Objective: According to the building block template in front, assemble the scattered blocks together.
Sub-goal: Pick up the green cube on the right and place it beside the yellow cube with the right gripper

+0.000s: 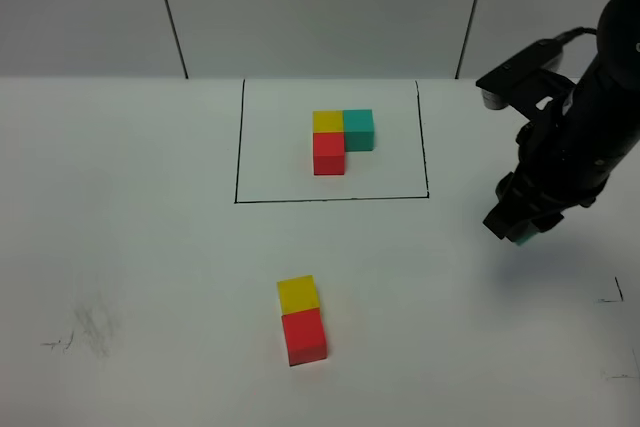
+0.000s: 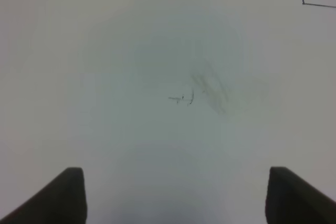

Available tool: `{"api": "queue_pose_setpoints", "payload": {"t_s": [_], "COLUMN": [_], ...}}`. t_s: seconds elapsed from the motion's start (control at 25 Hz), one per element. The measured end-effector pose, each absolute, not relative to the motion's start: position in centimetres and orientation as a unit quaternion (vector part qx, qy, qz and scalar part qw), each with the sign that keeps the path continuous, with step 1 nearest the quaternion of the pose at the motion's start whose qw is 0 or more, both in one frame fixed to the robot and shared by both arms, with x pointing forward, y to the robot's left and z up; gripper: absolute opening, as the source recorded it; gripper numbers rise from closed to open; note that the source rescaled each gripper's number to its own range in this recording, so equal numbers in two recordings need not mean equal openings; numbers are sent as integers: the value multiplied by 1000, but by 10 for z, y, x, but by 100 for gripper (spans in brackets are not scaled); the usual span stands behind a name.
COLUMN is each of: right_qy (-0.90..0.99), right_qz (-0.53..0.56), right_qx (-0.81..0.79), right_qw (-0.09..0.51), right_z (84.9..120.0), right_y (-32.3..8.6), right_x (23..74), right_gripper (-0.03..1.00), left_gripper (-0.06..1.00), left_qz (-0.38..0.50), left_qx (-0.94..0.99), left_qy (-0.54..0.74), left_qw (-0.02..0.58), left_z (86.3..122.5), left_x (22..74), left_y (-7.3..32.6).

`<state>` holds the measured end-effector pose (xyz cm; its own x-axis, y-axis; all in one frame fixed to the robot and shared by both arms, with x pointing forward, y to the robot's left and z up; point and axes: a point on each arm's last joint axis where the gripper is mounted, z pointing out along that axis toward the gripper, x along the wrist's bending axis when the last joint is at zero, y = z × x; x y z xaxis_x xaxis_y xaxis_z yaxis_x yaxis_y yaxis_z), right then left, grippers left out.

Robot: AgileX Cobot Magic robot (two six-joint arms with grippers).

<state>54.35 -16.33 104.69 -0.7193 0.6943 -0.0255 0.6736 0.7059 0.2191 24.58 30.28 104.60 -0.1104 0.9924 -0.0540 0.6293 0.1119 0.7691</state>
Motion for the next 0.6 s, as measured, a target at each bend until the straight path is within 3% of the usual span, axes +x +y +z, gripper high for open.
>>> {"api": "queue_pose_setpoints", "payload": {"t_s": [0.24,0.6], "right_qy": [938,973], "right_qz": [136,96], "right_qx": [308,201], "right_qw": [78,66], "right_z": [1071,1059], "right_y": [-151,-146], "right_x": [549,553], "right_gripper": [50,50], "left_gripper": [100,100], "left_qz": [301,301], "left_qx": [595,595], "left_qy": [682,682], "left_qw": [302,302], "left_z": [1046,1046], "left_x": [246,246], "left_y": [303,303]}}
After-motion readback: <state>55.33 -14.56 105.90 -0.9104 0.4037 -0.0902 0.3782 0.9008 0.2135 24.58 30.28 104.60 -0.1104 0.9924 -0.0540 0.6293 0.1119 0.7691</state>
